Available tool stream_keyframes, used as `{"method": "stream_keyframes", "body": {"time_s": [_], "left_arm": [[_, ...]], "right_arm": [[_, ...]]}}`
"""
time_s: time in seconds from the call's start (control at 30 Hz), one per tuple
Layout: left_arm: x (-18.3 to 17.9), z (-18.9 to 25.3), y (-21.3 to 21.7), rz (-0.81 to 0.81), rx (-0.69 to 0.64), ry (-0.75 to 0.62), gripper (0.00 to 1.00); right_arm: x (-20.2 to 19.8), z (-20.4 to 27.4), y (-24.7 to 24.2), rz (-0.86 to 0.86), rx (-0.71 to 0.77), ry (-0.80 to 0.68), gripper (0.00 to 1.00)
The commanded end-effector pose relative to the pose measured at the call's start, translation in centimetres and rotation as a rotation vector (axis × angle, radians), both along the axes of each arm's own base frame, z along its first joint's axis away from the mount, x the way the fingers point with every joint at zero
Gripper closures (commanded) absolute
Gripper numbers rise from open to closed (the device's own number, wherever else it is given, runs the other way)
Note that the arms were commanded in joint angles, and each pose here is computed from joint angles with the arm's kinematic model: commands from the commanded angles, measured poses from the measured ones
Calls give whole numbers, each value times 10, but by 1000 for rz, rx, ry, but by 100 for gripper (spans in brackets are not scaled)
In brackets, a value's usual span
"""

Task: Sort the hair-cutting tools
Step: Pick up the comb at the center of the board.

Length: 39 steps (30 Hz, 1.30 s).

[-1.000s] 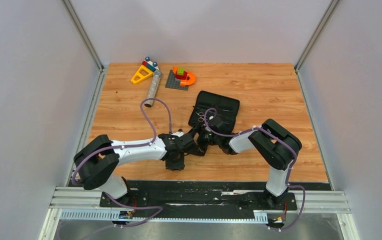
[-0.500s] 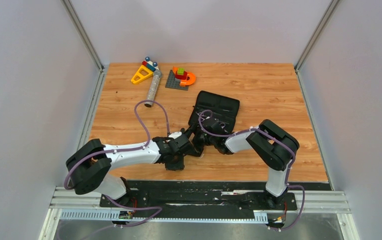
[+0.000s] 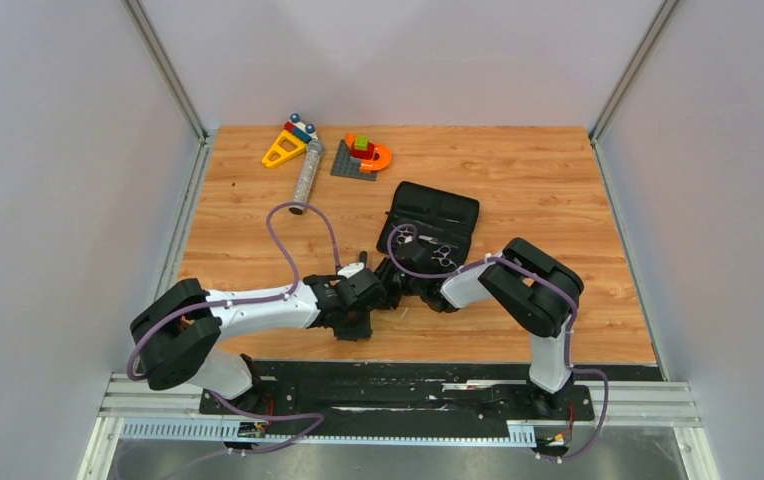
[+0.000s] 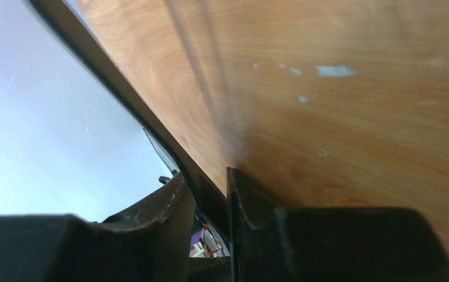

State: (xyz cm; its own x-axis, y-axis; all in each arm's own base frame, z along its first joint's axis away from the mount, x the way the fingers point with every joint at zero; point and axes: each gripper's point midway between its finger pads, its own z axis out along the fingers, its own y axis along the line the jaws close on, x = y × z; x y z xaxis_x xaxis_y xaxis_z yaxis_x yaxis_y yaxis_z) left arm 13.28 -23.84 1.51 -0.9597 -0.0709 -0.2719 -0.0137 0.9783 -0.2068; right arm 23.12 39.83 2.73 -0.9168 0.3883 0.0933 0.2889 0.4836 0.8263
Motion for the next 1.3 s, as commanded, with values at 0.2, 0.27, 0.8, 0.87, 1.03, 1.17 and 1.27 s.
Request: {"method": "stream_keyframes", "body": {"time_s": [0.2,0.27,0.8,0.87,1.03,1.17,1.27], "left_arm": [[-1,4,16,37,26,-42,46],[6,23,20,52,10,-99,37],[100,213,50,-14,-414,-560,1],[110,226,42,-76,-437,-587,1],[126,251,11,-215,-526,-621,1],[134,263,-5,-250,-602,-650,0],[131,258,-19,-250,-698,-616,0]], "right_arm": [[-9,-34,-23,41,-156,-102,100],[-5,-20,-21,58,-142,-158,100],[-13,140,-54,470,-84,-870,100],[-19,152,-63,515,-82,-911,100],[-25,172,-85,539,-115,-940,100],[-9,187,-102,375,-172,-925,100],[9,204,-117,146,-187,-902,100]]}}
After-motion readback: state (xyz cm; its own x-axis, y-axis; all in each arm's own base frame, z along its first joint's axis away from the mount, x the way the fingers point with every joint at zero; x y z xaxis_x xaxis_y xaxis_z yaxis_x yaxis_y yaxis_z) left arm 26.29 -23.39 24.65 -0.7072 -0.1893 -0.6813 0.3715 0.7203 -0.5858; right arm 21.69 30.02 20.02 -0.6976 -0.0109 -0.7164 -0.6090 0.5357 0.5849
